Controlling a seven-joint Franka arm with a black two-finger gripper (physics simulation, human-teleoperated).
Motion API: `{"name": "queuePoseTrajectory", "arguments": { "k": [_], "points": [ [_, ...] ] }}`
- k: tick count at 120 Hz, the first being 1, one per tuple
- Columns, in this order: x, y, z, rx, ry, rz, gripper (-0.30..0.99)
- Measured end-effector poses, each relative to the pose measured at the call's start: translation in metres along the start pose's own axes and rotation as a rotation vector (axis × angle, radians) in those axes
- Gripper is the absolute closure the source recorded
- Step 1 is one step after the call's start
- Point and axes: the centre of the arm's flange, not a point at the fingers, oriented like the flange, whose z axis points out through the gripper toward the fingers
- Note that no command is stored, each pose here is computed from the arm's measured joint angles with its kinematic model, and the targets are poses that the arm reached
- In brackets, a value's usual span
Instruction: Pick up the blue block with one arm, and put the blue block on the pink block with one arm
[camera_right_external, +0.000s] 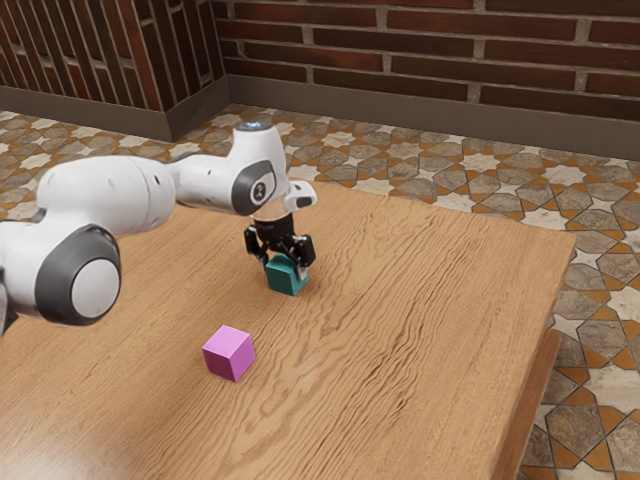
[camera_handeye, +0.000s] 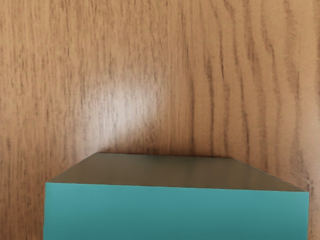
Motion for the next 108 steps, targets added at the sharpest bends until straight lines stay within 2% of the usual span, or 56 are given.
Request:
{"name": "queuePoseTrajectory", "arguments": {
  "k": [40, 72, 87, 108],
  "points": [
    [-0.001, 0.0, -0.001, -0.005, -0.009, -0.004, 0.28],
    [-0.012, 0.003, -0.027, -0.009, -0.032, -0.009, 0.32],
    [-0.042, 0.01, -0.054, -0.02, -0.067, -0.011, 0.31],
    [-0.125, 0.013, -0.103, -0.019, -0.082, -0.018, 0.3]
  ]
}}
